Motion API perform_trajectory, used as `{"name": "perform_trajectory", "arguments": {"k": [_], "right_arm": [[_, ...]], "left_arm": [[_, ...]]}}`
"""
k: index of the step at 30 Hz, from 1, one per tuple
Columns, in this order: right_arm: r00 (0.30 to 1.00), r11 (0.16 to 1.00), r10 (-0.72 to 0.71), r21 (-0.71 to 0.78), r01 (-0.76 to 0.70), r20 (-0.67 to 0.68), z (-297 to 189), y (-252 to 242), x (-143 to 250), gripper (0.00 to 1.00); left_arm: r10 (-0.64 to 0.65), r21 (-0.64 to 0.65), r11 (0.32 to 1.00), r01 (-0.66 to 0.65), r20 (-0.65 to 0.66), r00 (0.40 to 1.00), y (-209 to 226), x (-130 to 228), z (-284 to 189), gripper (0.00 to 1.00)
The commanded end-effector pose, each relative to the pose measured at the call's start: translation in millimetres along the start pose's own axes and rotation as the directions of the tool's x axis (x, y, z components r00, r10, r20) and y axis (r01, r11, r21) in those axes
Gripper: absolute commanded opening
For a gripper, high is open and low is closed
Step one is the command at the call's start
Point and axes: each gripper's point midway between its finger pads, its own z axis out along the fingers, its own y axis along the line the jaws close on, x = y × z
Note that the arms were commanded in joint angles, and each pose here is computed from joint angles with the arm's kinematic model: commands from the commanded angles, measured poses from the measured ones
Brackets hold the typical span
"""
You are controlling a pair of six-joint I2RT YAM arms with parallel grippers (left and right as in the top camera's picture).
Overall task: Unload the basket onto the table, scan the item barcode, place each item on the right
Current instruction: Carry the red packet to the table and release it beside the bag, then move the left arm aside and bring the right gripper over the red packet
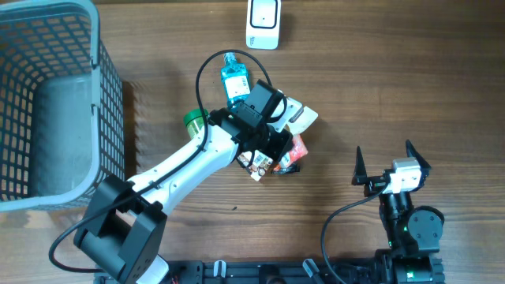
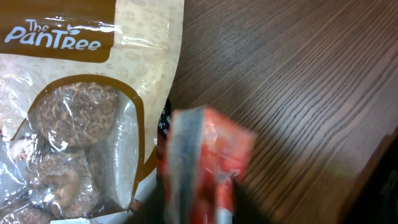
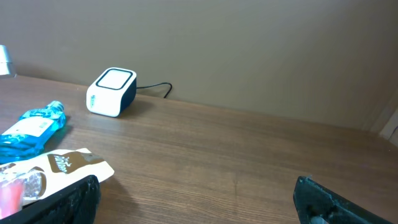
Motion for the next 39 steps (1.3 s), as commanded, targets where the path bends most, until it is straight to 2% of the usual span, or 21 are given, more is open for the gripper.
{"name": "perform_trajectory", "arguments": {"k": [1, 6, 8, 10, 14, 18, 22, 23, 25, 27, 28, 30, 33, 36, 39], "right_arm": [[1.000, 1.000, -0.012, -0.017, 0.012, 0.005, 0.0, 3.0, -1.0, 1.00], [1.000, 1.000, -0.012, -0.017, 0.012, 0.005, 0.0, 3.0, -1.0, 1.00], [1.000, 1.000, -0.012, -0.017, 0.012, 0.005, 0.0, 3.0, -1.0, 1.00], [1.000, 1.000, -0.013, -0.017, 0.013, 0.005, 0.0, 3.0, -1.0, 1.00], [1.000, 1.000, -0.012, -0.017, 0.012, 0.006, 0.0, 3.0, -1.1, 1.00], [1.000, 1.000, -0.009, -0.021, 0.009, 0.006, -0.1, 3.7, -1.2, 1.00], [1.000, 1.000, -0.014, -0.004, 0.014, 0.007, 0.0, 0.7, -1.5, 1.00], [1.000, 1.000, -0.010, -0.021, 0.010, 0.029, -0.2, 3.5, -7.0, 1.00], [0.996, 0.986, -0.016, -0.165, 0.030, 0.089, -4.9, 27.2, -25.6, 1.00], [0.989, 0.968, 0.112, -0.238, -0.085, 0.098, -11.8, 35.5, -47.0, 1.00], [0.982, 0.959, 0.174, -0.241, -0.152, 0.076, -14.1, 34.4, -52.6, 1.00], [0.979, 0.957, 0.203, -0.208, -0.202, -0.016, -23.3, 28.0, -63.6, 1.00], [0.968, 0.958, 0.240, -0.140, -0.249, -0.074, -31.6, 14.3, -87.8, 1.00], [0.884, 0.915, 0.387, -0.011, -0.404, -0.263, -35.9, -0.2, -108.0, 1.00], [0.770, 0.898, 0.407, 0.059, -0.437, -0.491, -28.3, 2.2, -106.9, 1.00]], "left_arm": [[0.032, -0.002, 0.999, -0.032, 0.040, 0.999, -3.1, -10.5, -7.5, 1.00], [0.084, 0.005, 0.996, -0.086, 0.197, 0.977, -29.6, -60.3, -68.3, 1.00], [0.109, -0.004, 0.994, -0.113, 0.306, 0.946, -41.6, -86.4, -112.7, 1.00], [0.103, -0.023, 0.995, -0.102, 0.377, 0.921, -37.8, -96.3, -147.3, 1.00], [0.026, -0.056, 0.998, -0.002, 0.430, 0.902, -9.4, -93.9, -185.5, 1.00], [-0.049, -0.070, 0.994, 0.083, 0.395, 0.918, 10.2, -80.7, -187.5, 1.00], [-0.058, -0.082, 0.992, 0.101, 0.419, 0.906, 16.3, -80.0, -199.9, 1.00], [-0.057, -0.085, 0.991, 0.103, 0.429, 0.901, 16.9, -79.7, -205.1, 1.00], [-0.057, -0.101, 0.988, 0.116, 0.460, 0.886, 20.5, -78.6, -220.2, 1.00], [-0.053, -0.156, 0.976, 0.153, 0.508, 0.860, 32.3, -77.6, -241.2, 1.00], [-0.051, -0.192, 0.965, 0.180, 0.535, 0.843, 40.3, -76.3, -253.9, 1.00], [-0.055, -0.232, 0.944, 0.235, 0.591, 0.805, 54.9, -70.5, -282.6, 1.00], [-0.086, -0.251, 0.924, 0.289, 0.599, 0.796, 70.2, -59.9, -294.1, 1.00], [-0.147, -0.265, 0.898, 0.350, 0.571, 0.808, 87.6, -43.5, -293.1, 1.00], [-0.177, -0.272, 0.883, 0.382, 0.560, 0.809, 96.0, -34.6, -293.9, 1.00]]}}
